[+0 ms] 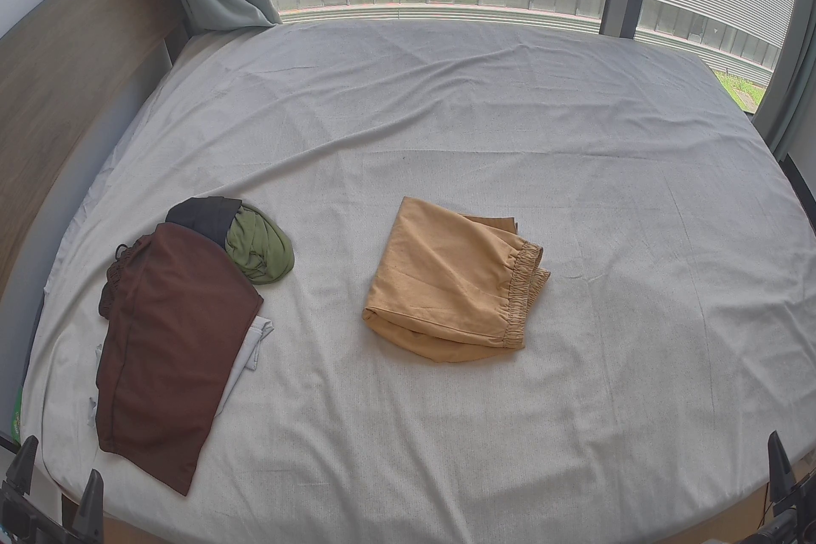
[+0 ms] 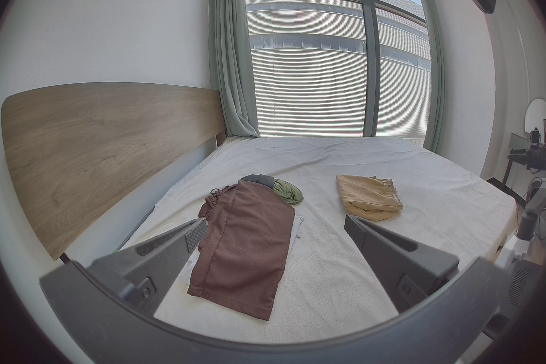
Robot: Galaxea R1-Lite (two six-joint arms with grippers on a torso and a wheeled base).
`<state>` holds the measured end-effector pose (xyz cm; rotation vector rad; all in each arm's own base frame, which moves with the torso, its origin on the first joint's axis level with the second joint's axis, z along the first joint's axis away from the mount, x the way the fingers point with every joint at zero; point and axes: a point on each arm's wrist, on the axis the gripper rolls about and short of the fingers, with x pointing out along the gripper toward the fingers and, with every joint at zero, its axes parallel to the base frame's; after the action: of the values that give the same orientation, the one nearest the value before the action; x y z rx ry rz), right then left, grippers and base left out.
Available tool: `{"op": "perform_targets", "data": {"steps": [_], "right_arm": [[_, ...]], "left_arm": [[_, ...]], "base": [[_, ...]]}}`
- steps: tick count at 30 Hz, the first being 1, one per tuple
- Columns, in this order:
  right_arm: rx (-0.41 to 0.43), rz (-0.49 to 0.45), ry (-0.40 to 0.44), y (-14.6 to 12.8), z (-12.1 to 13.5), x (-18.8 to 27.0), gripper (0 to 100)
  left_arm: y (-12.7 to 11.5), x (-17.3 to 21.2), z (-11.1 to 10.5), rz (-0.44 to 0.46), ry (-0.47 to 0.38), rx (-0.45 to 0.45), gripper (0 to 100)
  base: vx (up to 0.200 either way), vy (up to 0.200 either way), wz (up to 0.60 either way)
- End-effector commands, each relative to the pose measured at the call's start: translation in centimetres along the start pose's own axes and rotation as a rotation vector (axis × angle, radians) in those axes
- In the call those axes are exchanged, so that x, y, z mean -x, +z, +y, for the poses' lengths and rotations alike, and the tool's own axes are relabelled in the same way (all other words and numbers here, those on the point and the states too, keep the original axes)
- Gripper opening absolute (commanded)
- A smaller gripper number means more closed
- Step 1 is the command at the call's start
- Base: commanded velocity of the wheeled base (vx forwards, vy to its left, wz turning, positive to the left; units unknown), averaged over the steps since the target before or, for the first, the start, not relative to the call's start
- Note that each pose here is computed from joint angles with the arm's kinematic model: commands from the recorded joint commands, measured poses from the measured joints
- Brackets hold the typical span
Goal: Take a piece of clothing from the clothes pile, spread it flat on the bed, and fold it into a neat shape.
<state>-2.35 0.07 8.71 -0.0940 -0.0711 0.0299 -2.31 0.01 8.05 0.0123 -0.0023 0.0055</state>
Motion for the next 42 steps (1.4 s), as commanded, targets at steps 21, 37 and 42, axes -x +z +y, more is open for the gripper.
{"op": "perform_targets", "data": {"steps": [21,37,42], "right_arm": [[-0.076,0.0,-0.044,-0.4,0.0,0.0,100],[-0.14,0.019,0.072,-0.6,0.2,0.0,100],[-0.091,0.069,-0.025,-1.1,0.1,0.0,100]], "left_arm": [[-0.5,0.0,0.0,0.001,0.001,0.0,100],[-0.5,0.0,0.0,0.001,0.001,0.002,100],[-0.5,0.0,0.0,0.001,0.001,0.003,100]], "base": [[0.0,0.0,0.0],[0.0,0.0,0.0],[0.0,0.0,0.0]]}}
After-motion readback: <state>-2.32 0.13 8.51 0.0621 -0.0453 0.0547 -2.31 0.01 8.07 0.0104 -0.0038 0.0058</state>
